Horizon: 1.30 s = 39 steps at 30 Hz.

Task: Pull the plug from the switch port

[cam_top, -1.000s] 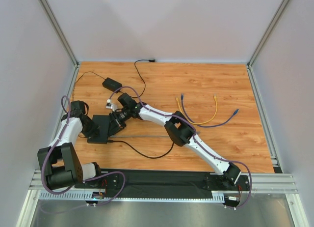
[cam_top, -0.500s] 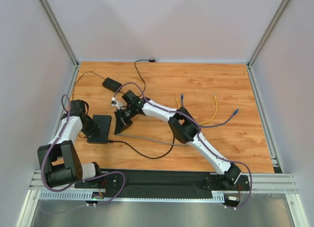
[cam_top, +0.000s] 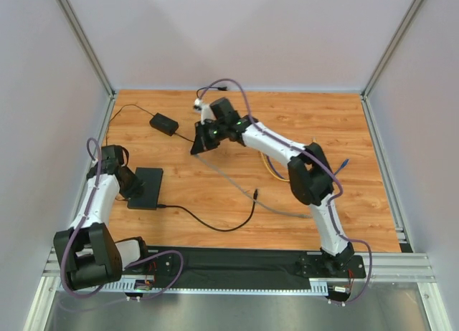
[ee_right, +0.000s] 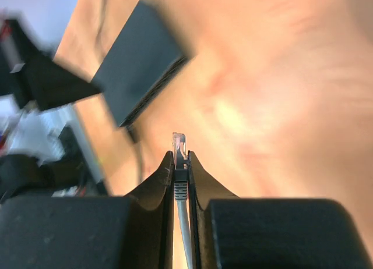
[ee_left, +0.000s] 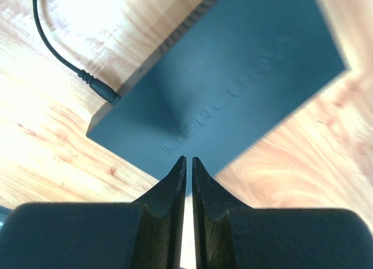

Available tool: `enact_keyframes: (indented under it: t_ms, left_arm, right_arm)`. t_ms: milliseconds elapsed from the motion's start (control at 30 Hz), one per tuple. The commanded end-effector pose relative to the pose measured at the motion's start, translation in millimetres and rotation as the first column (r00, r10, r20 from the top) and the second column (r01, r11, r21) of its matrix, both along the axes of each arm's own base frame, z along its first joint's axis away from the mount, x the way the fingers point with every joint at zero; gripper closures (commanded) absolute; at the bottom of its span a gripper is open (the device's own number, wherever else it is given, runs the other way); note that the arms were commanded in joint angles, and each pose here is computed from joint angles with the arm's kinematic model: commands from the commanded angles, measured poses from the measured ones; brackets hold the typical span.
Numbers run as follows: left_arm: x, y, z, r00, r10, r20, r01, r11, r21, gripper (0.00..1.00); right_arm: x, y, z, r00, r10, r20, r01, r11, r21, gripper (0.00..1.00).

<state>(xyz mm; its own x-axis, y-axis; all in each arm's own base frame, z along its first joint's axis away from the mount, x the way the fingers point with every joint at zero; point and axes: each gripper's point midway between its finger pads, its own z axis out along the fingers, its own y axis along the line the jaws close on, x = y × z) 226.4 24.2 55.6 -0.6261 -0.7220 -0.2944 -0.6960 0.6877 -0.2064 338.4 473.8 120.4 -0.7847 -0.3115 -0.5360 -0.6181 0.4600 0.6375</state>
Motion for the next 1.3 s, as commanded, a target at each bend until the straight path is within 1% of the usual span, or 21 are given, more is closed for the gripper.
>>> enact_keyframes:
  t_ms: [0,67,167,233,267,333,367,433,500,600,667,733,867,900,967,1000,1033,1100,1133,1200,1267]
  left_arm:
    - [21.0,-2.7,43.2,0.989,-0.053,0.137,0.050,0.998,0.025,0.85]
    - [29.9,-2.5,61.2,0.978,-0.100,0.183,0.092,0.994,0.052,0.85]
    - [37.7,-1.5,82.3,0.956,-0.167,0.240,0.147,0.984,0.100,0.85]
    - [40.3,0.9,93.0,0.941,-0.211,0.264,0.180,0.974,0.139,0.85]
    - [43.4,1.1,100.5,0.932,-0.229,0.281,0.192,0.969,0.154,0.85]
    - [44.2,3.6,107.5,0.924,-0.258,0.283,0.211,0.959,0.187,0.85]
    - [45.9,4.7,113.5,0.919,-0.269,0.287,0.216,0.955,0.204,0.85]
    - [47.7,2.7,117.0,0.909,-0.315,0.272,0.255,0.938,0.235,0.85]
    - [49.6,7.1,118.2,0.912,-0.329,0.243,0.263,0.927,0.266,0.85]
    - [54.2,2.3,114.0,0.900,-0.380,0.214,0.317,0.906,0.279,0.85]
    - [57.2,0.3,109.8,0.892,-0.406,0.200,0.344,0.895,0.284,0.85]
    - [60.0,-1.9,103.2,0.887,-0.425,0.183,0.369,0.888,0.273,0.85]
    - [62.4,-4.1,89.8,0.887,-0.439,0.142,0.398,0.884,0.245,0.86]
    - [62.8,-3.7,85.8,0.889,-0.438,0.133,0.400,0.885,0.240,0.86]
    - [62.7,-4.1,78.9,0.889,-0.439,0.127,0.403,0.884,0.236,0.86]
    - [63.5,-4.0,77.2,0.890,-0.439,0.124,0.404,0.884,0.234,0.86]
    - [63.2,-3.8,76.2,0.888,-0.444,0.119,0.409,0.882,0.235,0.86]
    - [63.2,-3.2,74.9,0.888,-0.445,0.113,0.412,0.881,0.233,0.86]
    - [63.2,-3.6,73.3,0.887,-0.448,0.111,0.415,0.880,0.233,0.86]
    - [63.3,-3.6,70.5,0.888,-0.448,0.106,0.416,0.880,0.230,0.87]
    - [63.8,-3.5,68.5,0.888,-0.449,0.098,0.419,0.879,0.226,0.88]
  right_arm:
    - [84.5,-73.5,23.1,0.927,-0.278,0.253,0.302,0.952,-0.058,1.00]
    - [108.7,-109.2,21.8,0.885,-0.307,0.351,0.364,0.925,-0.110,1.00]
    - [125.1,-134.1,-1.6,0.879,-0.279,0.386,0.368,0.913,-0.178,1.00]
    - [136.4,-141.1,-22.8,0.879,-0.272,0.392,0.372,0.905,-0.206,1.00]
    - [148.8,-147.7,-21.8,0.872,-0.292,0.394,0.389,0.900,-0.194,1.00]
    - [157.8,-154.7,-45.9,0.880,-0.318,0.353,0.410,0.884,-0.226,1.00]
    - [169.9,-158.7,-40.1,0.868,-0.335,0.366,0.429,0.877,-0.215,1.00]
    - [178.8,-166.3,-54.4,0.861,-0.342,0.377,0.450,0.858,-0.248,1.00]
    - [186.8,-172.2,-54.7,0.849,-0.356,0.389,0.473,0.841,-0.263,1.00]
    - [198.2,-187.1,-62.8,0.818,-0.389,0.424,0.534,0.787,-0.309,1.00]
    - [208.0,-206.0,-66.9,0.774,-0.429,0.465,0.605,0.718,-0.345,1.00]
    - [211.2,-212.8,-67.8,0.763,-0.442,0.471,0.622,0.700,-0.350,0.98]
    - [212.5,-219.1,-63.3,0.757,-0.463,0.461,0.633,0.695,-0.342,0.87]
    - [212.4,-220.0,-61.4,0.755,-0.464,0.464,0.636,0.692,-0.342,0.72]
    - [208.8,-220.1,-54.1,0.753,-0.469,0.462,0.638,0.693,-0.336,0.61]
    - [207.1,-219.6,-51.3,0.751,-0.473,0.461,0.640,0.693,-0.331,0.52]
    - [205.8,-217.9,-33.9,0.742,-0.479,0.469,0.645,0.701,-0.303,0.49]
    - [196.8,-210.6,-25.6,0.750,-0.467,0.468,0.626,0.730,-0.275,0.41]
    - [186.3,-194.5,-4.7,0.772,-0.449,0.450,0.583,0.783,-0.218,0.39]
    - [174.3,-181.3,6.0,0.783,-0.432,0.448,0.550,0.817,-0.173,0.37]
    - [156.3,-153.8,31.9,0.808,-0.400,0.433,0.479,0.874,-0.085,0.37]
